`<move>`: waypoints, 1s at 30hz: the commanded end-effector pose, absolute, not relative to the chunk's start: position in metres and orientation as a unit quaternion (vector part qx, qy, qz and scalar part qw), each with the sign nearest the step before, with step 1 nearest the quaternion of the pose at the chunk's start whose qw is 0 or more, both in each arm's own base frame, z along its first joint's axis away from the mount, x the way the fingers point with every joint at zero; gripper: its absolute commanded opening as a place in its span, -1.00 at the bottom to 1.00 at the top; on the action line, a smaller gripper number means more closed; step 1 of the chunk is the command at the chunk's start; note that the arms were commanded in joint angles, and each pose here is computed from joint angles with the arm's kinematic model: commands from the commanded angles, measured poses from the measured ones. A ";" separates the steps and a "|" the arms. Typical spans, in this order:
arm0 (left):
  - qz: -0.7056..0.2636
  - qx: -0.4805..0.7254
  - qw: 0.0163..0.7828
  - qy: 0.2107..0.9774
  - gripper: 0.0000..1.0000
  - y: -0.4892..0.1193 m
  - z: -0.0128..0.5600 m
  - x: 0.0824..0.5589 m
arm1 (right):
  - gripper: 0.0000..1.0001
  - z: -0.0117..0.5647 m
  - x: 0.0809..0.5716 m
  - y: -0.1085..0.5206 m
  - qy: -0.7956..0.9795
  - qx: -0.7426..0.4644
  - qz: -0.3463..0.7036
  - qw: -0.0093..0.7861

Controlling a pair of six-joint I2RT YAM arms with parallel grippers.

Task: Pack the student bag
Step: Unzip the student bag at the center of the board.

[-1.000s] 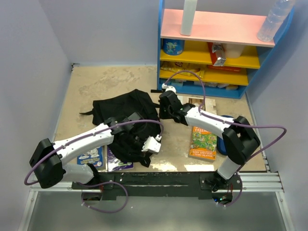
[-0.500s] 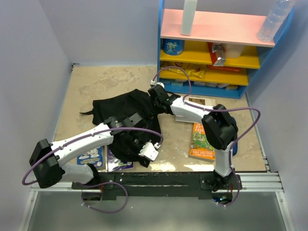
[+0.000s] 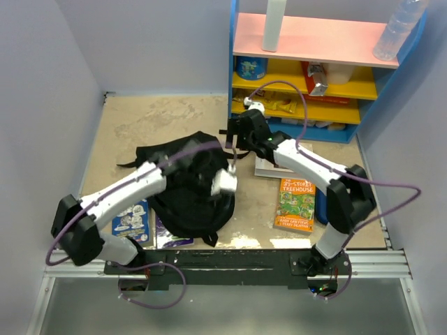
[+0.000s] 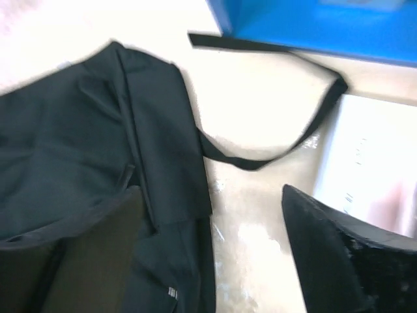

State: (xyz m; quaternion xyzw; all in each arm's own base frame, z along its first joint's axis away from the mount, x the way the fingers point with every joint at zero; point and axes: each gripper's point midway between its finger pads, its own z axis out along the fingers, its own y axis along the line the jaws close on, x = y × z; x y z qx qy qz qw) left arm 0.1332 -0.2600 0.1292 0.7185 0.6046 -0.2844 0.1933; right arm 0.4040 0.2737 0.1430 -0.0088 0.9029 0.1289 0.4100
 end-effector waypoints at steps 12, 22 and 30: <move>-0.234 0.740 0.156 0.611 -0.15 -0.138 0.135 0.217 | 0.72 0.142 0.249 0.328 0.900 -0.068 0.270 0.336; -0.241 0.745 0.136 0.607 0.15 -0.133 0.102 0.200 | 0.29 0.099 0.208 0.304 0.931 -0.060 0.211 0.291; -0.180 0.728 0.205 0.629 0.09 -0.137 0.086 0.222 | 0.27 0.081 0.203 0.313 0.936 -0.069 0.220 0.268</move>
